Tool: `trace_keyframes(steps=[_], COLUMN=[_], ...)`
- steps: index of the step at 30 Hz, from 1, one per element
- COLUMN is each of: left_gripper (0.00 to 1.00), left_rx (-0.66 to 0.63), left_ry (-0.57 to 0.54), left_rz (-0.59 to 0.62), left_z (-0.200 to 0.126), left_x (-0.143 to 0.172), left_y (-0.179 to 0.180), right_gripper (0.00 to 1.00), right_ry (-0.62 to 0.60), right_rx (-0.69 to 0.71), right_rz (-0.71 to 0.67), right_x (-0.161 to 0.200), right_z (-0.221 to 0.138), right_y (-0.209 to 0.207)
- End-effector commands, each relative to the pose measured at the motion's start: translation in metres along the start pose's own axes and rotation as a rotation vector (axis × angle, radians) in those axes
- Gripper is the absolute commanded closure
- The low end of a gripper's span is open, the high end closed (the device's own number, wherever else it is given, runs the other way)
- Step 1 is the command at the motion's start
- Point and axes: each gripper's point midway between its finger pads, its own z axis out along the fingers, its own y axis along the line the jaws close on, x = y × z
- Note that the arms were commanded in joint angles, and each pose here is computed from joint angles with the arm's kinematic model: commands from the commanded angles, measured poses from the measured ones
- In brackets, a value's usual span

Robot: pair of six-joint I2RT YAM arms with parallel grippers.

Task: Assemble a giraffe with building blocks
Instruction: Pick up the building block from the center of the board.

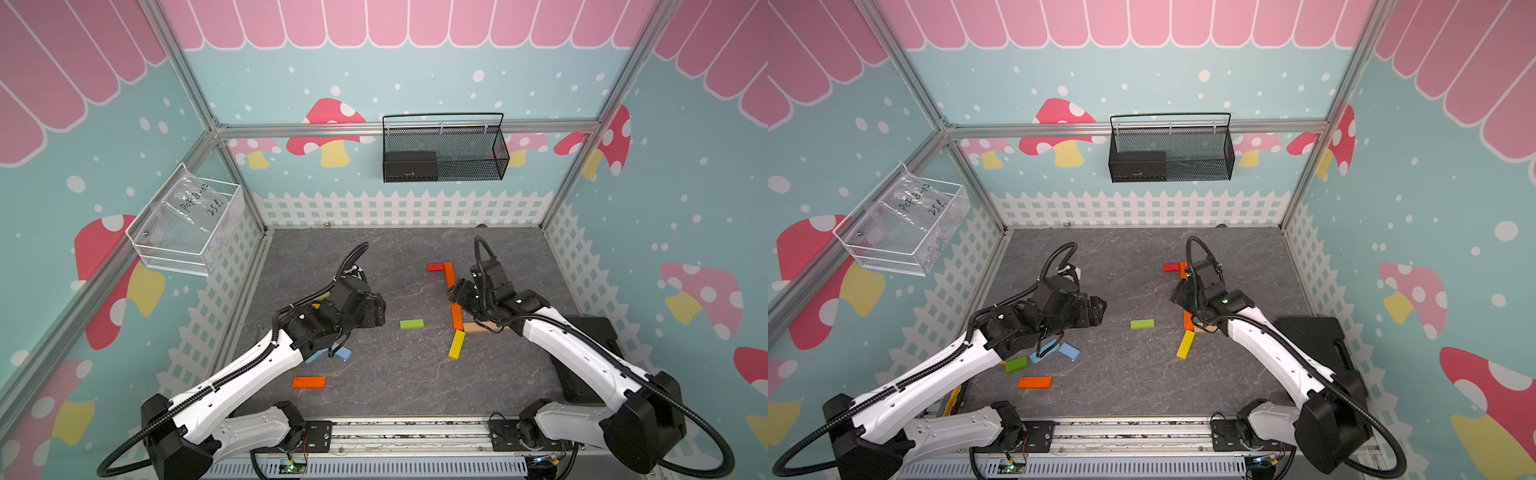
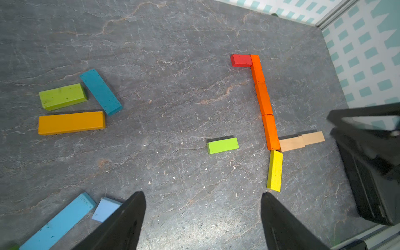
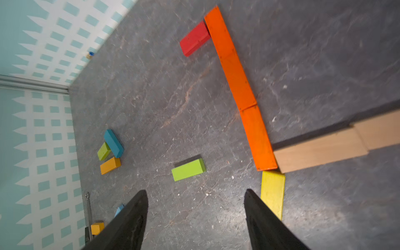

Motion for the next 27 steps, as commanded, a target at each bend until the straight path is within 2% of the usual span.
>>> trace_keyframes(steps=[1,6,10,17,27], left_gripper=[0.14,0.14,0.14,0.15,0.15], left_rx=[-0.024,-0.048,-0.058,-0.065,-0.044], left_ry=[-0.001,-0.017,-0.031,-0.071,-0.061], left_rz=[-0.016,-0.020,-0.027,-0.035,-0.029], left_z=[-0.006,-0.013,-0.019,-0.029,-0.024], left_x=[0.003,0.003,0.000,-0.006,-0.006], left_y=[0.013,0.023,0.028,0.034,0.031], right_gripper=[0.27,0.25,0.24,0.25,0.26], right_ry=[0.005,0.083,0.144,0.134,0.163], right_rx=[0.115,0.293,0.327,0.390,0.442], right_rz=[0.216,0.329,0.388,0.467,0.500], right_x=[0.016,0.046,0.057,0.062,0.074], right_z=[0.011,0.034,0.057,0.082,0.118], right_y=[-0.003,0.001,0.016,0.012,0.012])
